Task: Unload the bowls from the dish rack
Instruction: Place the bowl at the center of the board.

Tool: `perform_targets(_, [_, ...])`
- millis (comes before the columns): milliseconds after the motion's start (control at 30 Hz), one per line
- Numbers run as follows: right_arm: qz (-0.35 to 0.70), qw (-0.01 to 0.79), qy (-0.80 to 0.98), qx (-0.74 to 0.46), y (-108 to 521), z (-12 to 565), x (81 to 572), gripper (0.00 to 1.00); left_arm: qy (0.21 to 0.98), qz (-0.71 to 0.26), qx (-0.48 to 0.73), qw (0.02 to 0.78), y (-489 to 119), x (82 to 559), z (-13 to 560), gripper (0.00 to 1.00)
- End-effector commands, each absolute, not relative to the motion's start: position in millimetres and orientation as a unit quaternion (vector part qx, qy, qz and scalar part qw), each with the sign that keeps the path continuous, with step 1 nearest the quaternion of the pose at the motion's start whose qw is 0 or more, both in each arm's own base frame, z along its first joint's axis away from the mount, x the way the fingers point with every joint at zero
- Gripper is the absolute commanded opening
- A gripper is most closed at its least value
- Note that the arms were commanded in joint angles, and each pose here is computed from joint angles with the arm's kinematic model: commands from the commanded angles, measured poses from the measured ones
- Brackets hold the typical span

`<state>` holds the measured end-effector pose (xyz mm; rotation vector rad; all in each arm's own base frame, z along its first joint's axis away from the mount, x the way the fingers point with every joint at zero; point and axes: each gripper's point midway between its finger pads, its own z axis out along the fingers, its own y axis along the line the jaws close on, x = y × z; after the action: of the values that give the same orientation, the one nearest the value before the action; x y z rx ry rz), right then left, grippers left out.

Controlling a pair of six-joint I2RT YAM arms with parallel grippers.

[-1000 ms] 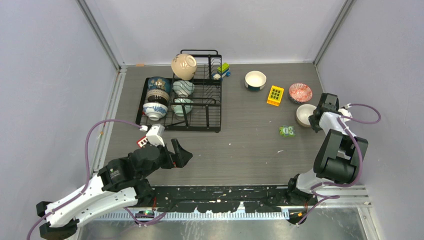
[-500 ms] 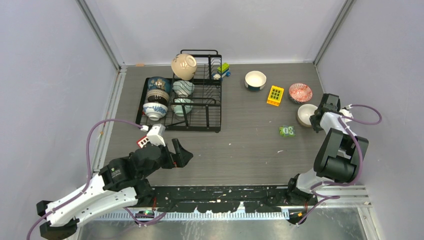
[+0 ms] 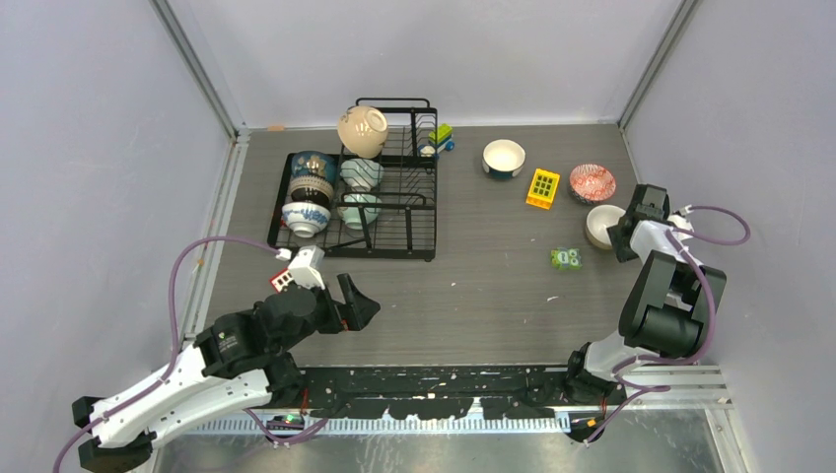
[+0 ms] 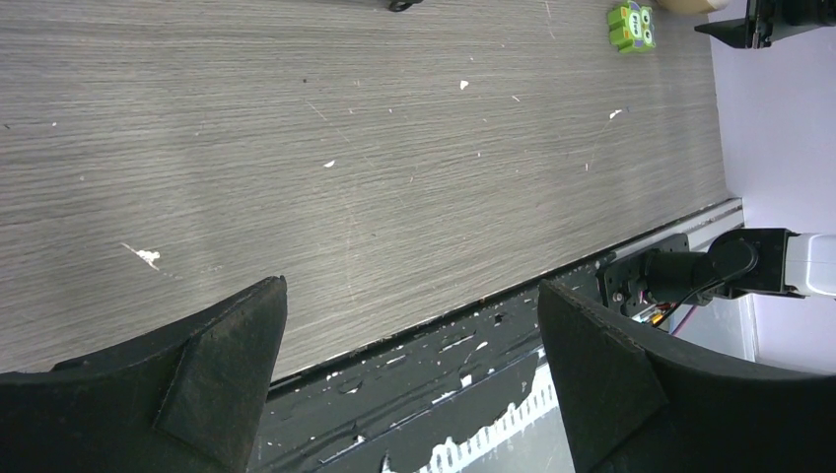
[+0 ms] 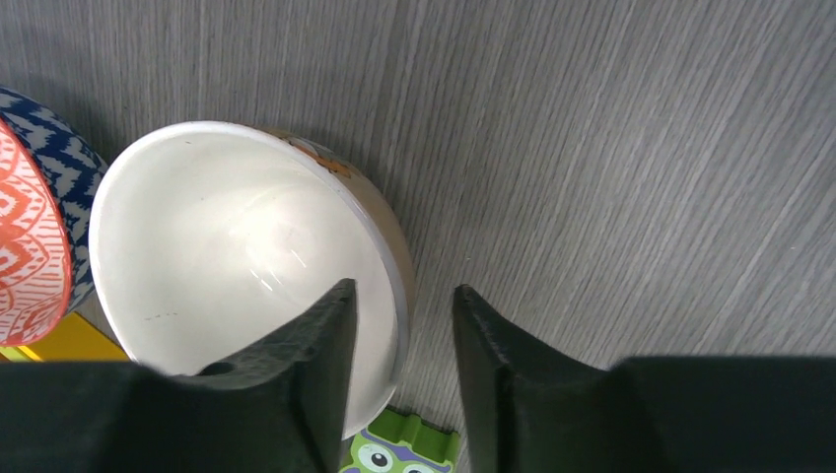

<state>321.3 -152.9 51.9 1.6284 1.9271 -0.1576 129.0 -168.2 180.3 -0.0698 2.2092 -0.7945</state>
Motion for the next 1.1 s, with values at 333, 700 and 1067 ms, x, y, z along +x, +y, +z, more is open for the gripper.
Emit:
perform_targets(333, [-0.035, 0.391, 0.684, 0.615, -162, 182, 352, 0.84, 0.868, -0.295, -0.004, 0.4, -171, 135, 193, 1.0])
perform_targets(700, [0.098, 0.581, 0.676, 0.443, -46, 380, 393, 0.86, 0.859, -0.202, 0.032, 0.47, -149, 161, 233, 1.0])
perform_targets(1067, [0.187, 0.581, 0.767, 0.197, 120, 391, 318, 0.87, 0.805, -0.156, 0.066, 0.569, -156, 198, 310, 1.0])
